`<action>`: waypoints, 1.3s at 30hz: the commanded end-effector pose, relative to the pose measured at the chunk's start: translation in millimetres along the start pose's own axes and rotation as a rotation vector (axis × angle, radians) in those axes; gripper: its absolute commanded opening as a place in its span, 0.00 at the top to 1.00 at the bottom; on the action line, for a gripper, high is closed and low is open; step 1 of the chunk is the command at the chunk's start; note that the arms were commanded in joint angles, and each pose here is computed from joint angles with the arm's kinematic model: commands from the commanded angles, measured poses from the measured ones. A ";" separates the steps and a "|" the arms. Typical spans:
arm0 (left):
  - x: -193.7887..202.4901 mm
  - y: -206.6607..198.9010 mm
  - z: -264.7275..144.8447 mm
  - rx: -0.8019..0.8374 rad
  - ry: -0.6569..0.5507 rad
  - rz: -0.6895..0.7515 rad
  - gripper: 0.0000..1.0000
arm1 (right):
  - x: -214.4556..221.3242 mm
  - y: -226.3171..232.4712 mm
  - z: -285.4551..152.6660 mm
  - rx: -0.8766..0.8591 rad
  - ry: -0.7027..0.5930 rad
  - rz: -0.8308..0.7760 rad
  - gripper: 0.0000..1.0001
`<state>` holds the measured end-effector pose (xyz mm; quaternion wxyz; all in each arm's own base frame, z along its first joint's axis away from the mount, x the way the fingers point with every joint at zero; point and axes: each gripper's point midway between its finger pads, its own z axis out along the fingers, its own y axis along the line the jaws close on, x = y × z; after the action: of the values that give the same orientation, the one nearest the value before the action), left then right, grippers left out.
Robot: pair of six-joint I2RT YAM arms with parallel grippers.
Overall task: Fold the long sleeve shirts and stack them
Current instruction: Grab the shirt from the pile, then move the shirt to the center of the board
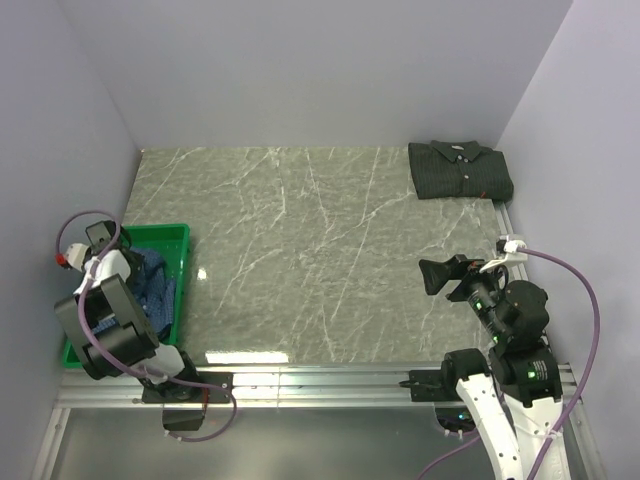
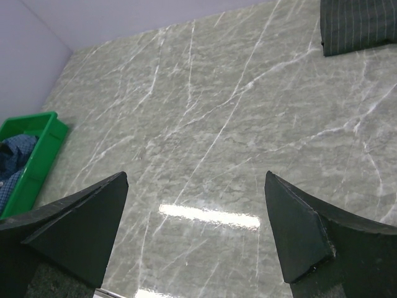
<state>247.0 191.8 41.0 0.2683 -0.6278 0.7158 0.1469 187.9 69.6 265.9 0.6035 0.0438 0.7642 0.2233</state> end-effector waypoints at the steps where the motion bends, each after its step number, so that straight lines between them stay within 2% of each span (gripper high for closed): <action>1: 20.4 -10.6 4.4 0.053 0.104 -0.010 0.19 | -6.3 3.5 0.6 -0.019 -0.029 -0.022 0.03; 2: 18.7 -11.7 2.2 0.059 0.100 -0.015 0.37 | -7.0 2.9 0.7 -0.016 -0.032 -0.022 0.03; 4: 7.1 -16.9 -8.7 0.086 0.070 -0.034 0.57 | -7.8 2.6 0.5 -0.014 -0.036 -0.022 0.04; 5: 2.2 -19.3 -13.9 0.101 0.058 -0.038 0.78 | -6.6 2.2 1.0 -0.013 -0.033 -0.020 0.04; 7: -20.1 -30.6 -37.5 0.159 0.008 -0.068 0.97 | -6.8 4.1 1.3 -0.022 -0.033 -0.018 0.04; 8: -28.6 -37.7 -48.5 0.190 -0.010 -0.080 1.00 | -6.4 4.5 1.5 -0.025 -0.031 -0.015 0.04; 12: -86.6 -80.4 -136.2 0.375 -0.184 -0.087 1.00 | -5.5 5.9 2.9 -0.033 -0.025 -0.008 0.05; 13: -115.9 -100.0 -177.0 0.460 -0.255 -0.110 1.00 | -5.6 6.4 2.5 -0.035 -0.026 -0.007 0.05; 14: -113.1 -113.3 -203.6 0.505 -0.263 -0.073 0.99 | -5.8 5.6 2.3 -0.031 -0.028 -0.007 0.05; 15: -140.4 -128.9 -251.6 0.590 -0.337 -0.099 1.00 | -6.1 6.5 2.0 -0.035 -0.029 -0.006 0.05; 18: -138.9 -168.5 -331.6 0.792 -0.350 -0.041 0.99 | -6.0 5.6 2.0 -0.031 -0.032 -0.004 0.05; 19: -144.2 -182.4 -390.3 0.943 -0.366 -0.041 1.00 | -6.8 5.8 1.6 -0.031 -0.037 -0.005 0.05; 20: -146.2 -188.9 -416.2 1.010 -0.384 -0.021 1.00 | -6.9 5.1 1.3 -0.028 -0.038 -0.008 0.05; 21: -160.1 -196.0 -461.0 1.123 -0.421 -0.046 1.00 | -6.3 4.6 1.2 -0.026 -0.036 -0.008 0.05; 23: -147.6 -212.6 -512.7 1.295 -0.415 0.010 1.00 | -8.8 4.4 0.0 -0.023 -0.046 -0.015 0.05; 24: -159.5 -207.9 -553.2 1.405 -0.450 -0.022 1.00 | -9.0 4.0 -0.6 -0.021 -0.049 -0.015 0.05; 26: -138.9 -221.6 -589.7 1.552 -0.409 0.038 1.00 | -9.2 2.7 -1.1 -0.015 -0.055 -0.017 0.05; 27: -141.4 -217.2 -616.1 1.632 -0.423 0.030 1.00 | -10.4 2.8 -2.5 -0.015 -0.063 -0.018 0.05; 28: -122.9 -218.3 -634.7 1.703 -0.393 0.074 1.00 | -10.3 1.8 -2.5 -0.012 -0.067 -0.020 0.05; 30: -95.5 -225.8 -649.2 1.774 -0.350 0.132 1.00 | -10.7 1.6 -3.9 -0.011 -0.075 -0.020 0.05; 32: -65.6 -215.0 -678.6 1.901 -0.317 0.174 0.99 | -10.2 0.2 -4.2 -0.006 -0.079 -0.022 0.05; 33: -34.4 -224.2 -664.8 1.894 -0.265 0.234 0.99 | -10.3 0.1 -4.8 -0.007 -0.083 -0.022 0.05; 34: -9.6 -217.7 -671.7 1.938 -0.214 0.265 0.99 | -10.0 -0.4 -4.8 -0.006 -0.085 -0.024 0.05; 35: -6.6 -205.7 -681.6 1.988 -0.211 0.239 0.99 | -9.7 -0.2 -5.1 -0.008 -0.086 -0.024 0.05; 36: 34.3 -211.3 -657.4 1.957 -0.152 0.322 0.99 | -10.7 0.8 -5.9 -0.013 -0.092 -0.028 0.05; 37: 62.2 -199.0 -660.6 1.991 -0.099 0.365 0.95 | -9.9 1.6 -6.0 -0.019 -0.090 -0.032 0.05; 38: 70.2 -184.0 -661.2 2.019 -0.091 0.376 0.93 | -9.6 1.8 -6.4 -0.021 -0.089 -0.038 0.05; 39: 107.3 -168.5 -640.5 2.005 -0.038 0.454 0.88 | -8.9 2.7 -6.8 -0.028 -0.085 -0.044 0.05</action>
<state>329.1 -249.9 525.1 0.6406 -0.0236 0.6473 -0.4123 182.2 65.6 269.4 0.6258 0.0449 0.7470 0.2198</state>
